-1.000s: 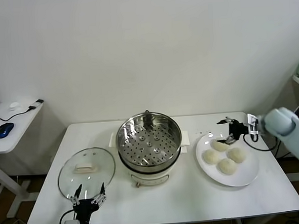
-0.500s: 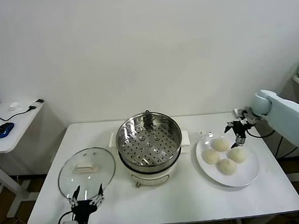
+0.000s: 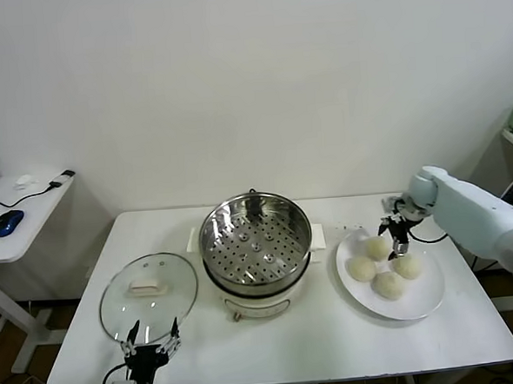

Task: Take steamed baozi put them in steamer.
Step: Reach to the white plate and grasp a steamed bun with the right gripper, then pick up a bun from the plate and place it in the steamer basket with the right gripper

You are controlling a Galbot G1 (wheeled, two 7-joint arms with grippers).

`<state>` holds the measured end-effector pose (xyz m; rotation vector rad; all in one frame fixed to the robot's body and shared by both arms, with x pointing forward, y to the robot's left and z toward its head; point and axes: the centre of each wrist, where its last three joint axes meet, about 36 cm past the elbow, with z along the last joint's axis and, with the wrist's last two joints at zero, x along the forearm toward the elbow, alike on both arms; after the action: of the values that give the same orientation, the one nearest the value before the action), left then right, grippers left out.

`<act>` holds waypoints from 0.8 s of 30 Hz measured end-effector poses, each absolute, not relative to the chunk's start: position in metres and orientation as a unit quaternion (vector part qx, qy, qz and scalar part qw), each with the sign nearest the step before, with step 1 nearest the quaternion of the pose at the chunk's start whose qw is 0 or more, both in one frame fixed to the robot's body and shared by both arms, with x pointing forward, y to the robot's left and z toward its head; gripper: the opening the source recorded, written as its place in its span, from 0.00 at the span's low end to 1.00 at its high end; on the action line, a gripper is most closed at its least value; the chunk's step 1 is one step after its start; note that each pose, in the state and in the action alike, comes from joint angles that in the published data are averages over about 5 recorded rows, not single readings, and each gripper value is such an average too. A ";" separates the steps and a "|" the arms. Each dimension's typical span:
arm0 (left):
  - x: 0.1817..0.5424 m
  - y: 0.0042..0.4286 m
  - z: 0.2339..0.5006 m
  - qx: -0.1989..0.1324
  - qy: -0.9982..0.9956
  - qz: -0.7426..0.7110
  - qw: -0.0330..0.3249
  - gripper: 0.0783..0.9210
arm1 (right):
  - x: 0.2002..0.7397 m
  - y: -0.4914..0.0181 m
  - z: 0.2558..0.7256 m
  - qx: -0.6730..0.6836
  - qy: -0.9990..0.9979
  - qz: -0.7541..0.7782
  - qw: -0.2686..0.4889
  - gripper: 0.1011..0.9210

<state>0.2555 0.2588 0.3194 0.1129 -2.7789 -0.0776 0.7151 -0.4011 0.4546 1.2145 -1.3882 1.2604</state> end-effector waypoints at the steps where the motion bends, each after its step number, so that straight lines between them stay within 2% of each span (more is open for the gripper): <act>1: 0.255 0.259 0.319 0.040 -0.983 -0.028 0.179 0.88 | 0.716 -0.400 0.454 0.488 -0.559 0.507 0.438 0.87; 9: 0.253 0.254 0.320 0.037 -0.983 -0.028 0.179 0.88 | 0.717 -0.398 0.453 0.487 -0.558 0.505 0.443 0.71; 15: 0.251 0.250 0.321 0.035 -0.983 -0.027 0.177 0.88 | 0.718 -0.397 0.469 0.490 -0.557 0.508 0.436 0.68; 19: 0.250 0.247 0.323 0.032 -0.984 -0.025 0.176 0.88 | 0.726 -0.391 0.504 0.496 -0.558 0.520 0.416 0.67; 24: 0.251 0.245 0.327 0.030 -0.984 -0.025 0.172 0.88 | 0.743 -0.356 0.585 0.515 -0.548 0.554 0.358 0.67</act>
<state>0.2513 0.2447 0.3268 0.0858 -2.7943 -0.0699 0.7435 -0.3565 0.5849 1.3279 -1.4147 1.4291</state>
